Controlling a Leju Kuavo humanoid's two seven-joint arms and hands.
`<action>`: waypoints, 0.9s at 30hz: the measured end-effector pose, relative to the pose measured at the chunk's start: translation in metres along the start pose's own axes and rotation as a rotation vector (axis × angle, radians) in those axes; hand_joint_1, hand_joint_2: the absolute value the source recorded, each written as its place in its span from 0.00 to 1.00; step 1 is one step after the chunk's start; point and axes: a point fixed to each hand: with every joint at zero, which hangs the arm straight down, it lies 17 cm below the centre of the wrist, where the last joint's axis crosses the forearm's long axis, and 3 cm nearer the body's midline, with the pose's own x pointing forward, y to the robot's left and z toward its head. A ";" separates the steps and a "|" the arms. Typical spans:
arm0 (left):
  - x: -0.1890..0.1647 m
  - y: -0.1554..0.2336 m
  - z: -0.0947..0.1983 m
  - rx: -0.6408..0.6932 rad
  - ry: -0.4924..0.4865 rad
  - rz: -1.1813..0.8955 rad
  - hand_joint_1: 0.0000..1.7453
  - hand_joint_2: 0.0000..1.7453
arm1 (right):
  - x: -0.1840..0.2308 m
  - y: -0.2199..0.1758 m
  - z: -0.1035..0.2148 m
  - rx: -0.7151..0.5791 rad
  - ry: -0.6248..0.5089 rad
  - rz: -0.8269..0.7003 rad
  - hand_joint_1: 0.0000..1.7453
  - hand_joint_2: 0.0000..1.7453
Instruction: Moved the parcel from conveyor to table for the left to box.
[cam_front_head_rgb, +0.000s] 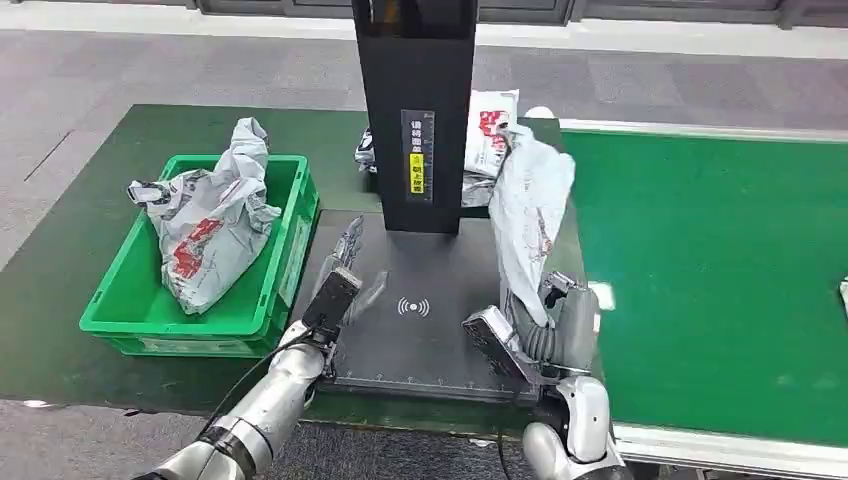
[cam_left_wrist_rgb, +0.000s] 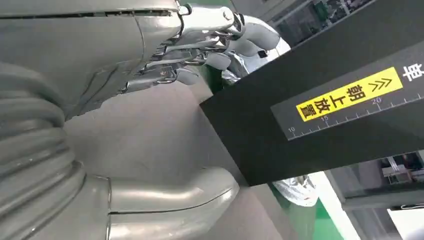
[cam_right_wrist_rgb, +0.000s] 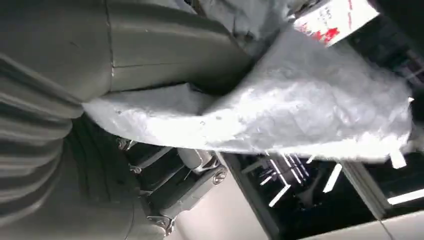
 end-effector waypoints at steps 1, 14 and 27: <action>0.001 0.000 0.000 0.001 -0.001 0.000 0.00 1.00 | 0.002 -0.001 0.000 -0.003 -0.003 -0.003 1.00 1.00; 0.031 0.022 -0.011 0.131 -0.111 -0.126 0.00 1.00 | 0.089 0.087 0.037 0.445 -0.159 -0.228 0.00 0.00; 0.052 0.050 -0.020 0.232 -0.152 -0.110 0.00 1.00 | 0.085 0.097 0.035 0.450 -0.120 -0.377 0.00 0.00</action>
